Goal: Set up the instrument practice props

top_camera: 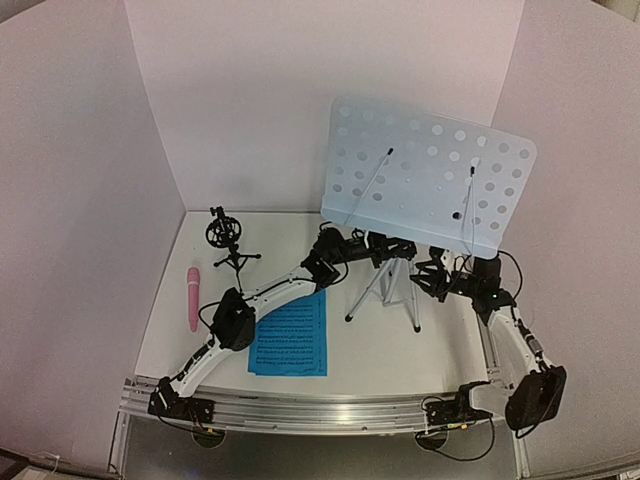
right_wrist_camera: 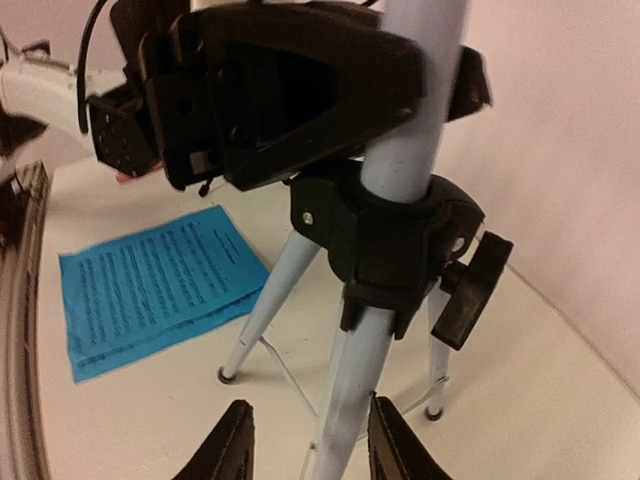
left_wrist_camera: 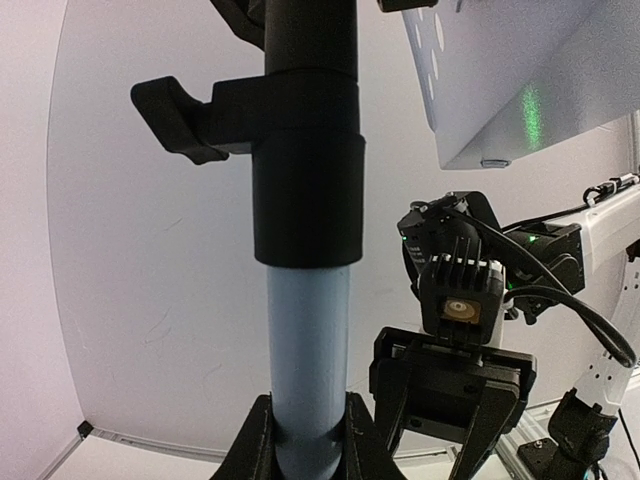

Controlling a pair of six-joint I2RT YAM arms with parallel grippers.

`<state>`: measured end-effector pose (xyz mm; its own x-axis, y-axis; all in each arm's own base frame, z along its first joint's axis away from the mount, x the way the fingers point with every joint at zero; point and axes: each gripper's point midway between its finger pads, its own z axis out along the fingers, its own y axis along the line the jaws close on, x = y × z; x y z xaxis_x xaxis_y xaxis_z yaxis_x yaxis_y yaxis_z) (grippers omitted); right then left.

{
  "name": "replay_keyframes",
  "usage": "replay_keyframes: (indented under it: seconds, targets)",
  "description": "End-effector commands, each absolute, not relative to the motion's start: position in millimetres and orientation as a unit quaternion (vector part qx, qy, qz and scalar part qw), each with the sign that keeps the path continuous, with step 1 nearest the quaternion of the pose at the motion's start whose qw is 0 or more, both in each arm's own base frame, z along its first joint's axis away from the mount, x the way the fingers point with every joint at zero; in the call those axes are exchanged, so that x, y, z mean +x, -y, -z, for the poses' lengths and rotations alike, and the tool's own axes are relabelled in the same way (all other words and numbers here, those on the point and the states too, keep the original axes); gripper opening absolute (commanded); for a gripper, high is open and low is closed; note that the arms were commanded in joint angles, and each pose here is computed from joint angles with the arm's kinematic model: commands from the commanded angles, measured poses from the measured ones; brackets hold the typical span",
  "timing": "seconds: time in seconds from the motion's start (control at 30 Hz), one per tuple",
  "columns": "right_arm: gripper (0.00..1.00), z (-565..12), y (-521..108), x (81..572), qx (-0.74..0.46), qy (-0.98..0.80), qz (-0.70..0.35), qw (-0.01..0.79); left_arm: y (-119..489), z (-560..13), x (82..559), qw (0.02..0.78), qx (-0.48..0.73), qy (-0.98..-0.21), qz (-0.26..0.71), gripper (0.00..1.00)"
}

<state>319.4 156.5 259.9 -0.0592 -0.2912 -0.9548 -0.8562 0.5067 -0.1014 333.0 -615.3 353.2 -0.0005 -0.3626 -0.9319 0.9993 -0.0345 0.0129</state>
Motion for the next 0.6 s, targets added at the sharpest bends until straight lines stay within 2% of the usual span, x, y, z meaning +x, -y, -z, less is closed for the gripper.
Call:
replay_keyframes:
  seconds: [0.0, 0.23, 0.27, 0.3, 0.33, 0.43, 0.57]
  targets:
    - [0.43, -268, -143, 314, -0.315, -0.730, -0.333, 0.507, 612, -362, 329, 0.583, 0.423, -0.383, 0.579, 0.00]
    - [0.58, -302, -99, 342, -0.112, -0.771, -0.420, 0.465, 611, -361, 329, 0.592, 0.427, -0.377, 0.570, 0.00]
    - [0.64, -304, -99, 348, -0.089, -0.774, -0.440, 0.447, 611, -360, 329, 0.592, 0.428, -0.377, 0.569, 0.00]
    - [0.81, -302, -101, 354, -0.075, -0.775, -0.462, 0.426, 611, -358, 329, 0.592, 0.428, -0.379, 0.568, 0.00]
    - [0.85, -306, -101, 360, -0.053, -0.775, -0.479, 0.408, 611, -358, 329, 0.592, 0.428, -0.378, 0.568, 0.00]
    - [0.87, -310, -101, 377, -0.007, -0.778, -0.501, 0.378, 612, -356, 330, 0.593, 0.430, -0.380, 0.565, 0.00]
    - [0.84, -316, -108, 389, 0.004, -0.777, -0.517, 0.360, 613, -355, 329, 0.593, 0.433, -0.379, 0.563, 0.00]
